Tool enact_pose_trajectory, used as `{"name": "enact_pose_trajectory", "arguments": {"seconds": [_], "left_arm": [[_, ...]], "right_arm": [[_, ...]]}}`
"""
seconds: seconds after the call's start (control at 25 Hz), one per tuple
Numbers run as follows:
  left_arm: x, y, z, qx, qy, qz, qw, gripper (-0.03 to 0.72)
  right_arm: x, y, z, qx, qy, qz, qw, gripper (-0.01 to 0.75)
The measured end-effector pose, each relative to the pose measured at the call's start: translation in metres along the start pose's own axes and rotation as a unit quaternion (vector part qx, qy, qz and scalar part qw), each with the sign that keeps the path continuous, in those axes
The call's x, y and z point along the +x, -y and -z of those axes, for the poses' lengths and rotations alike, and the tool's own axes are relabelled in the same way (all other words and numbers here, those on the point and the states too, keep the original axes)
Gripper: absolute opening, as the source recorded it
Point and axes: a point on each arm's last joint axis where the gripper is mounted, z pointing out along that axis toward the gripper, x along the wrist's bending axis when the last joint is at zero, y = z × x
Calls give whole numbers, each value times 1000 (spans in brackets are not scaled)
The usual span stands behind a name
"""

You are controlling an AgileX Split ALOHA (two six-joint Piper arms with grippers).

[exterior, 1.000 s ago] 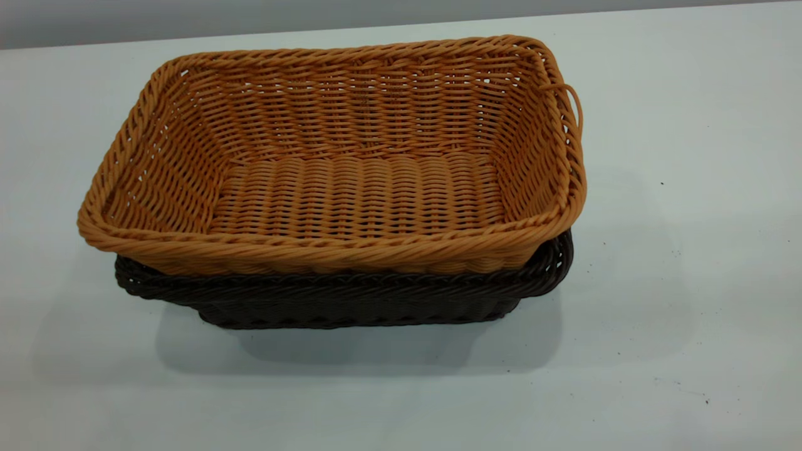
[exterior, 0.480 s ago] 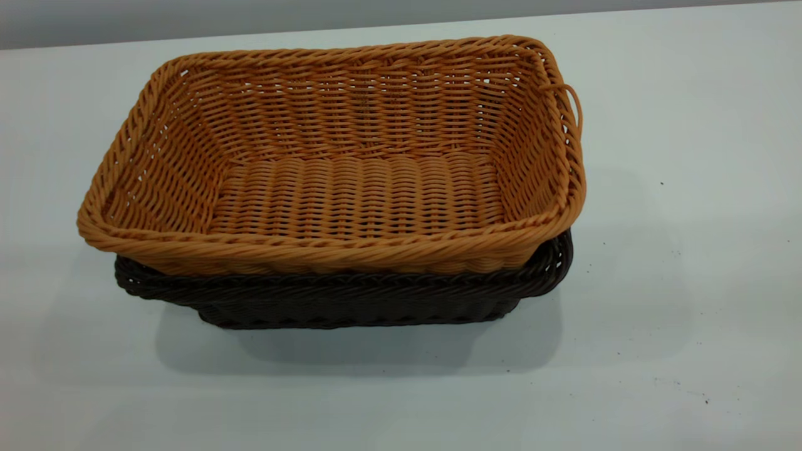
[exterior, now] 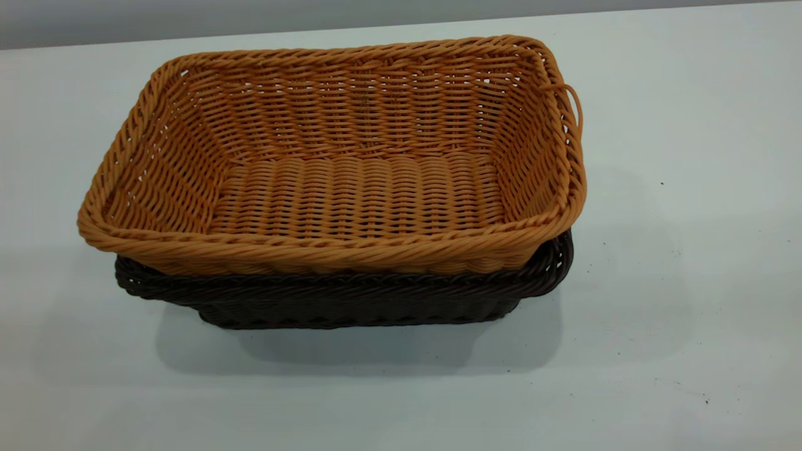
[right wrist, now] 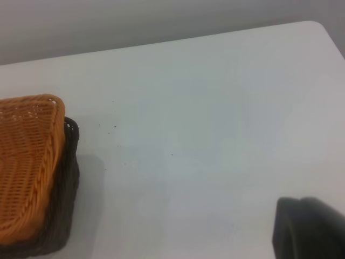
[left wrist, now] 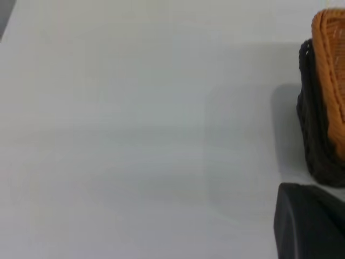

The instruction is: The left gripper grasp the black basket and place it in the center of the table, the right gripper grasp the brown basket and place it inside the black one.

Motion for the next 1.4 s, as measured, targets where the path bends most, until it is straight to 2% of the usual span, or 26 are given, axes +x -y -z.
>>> {"name": "enact_pose_trajectory", "arguments": {"seconds": [1.4], "left_arm": [[0, 1, 2, -4, 4, -3, 1000, -1]], "right_arm": [[0, 0, 0, 0, -1, 1, 1000, 0]]}}
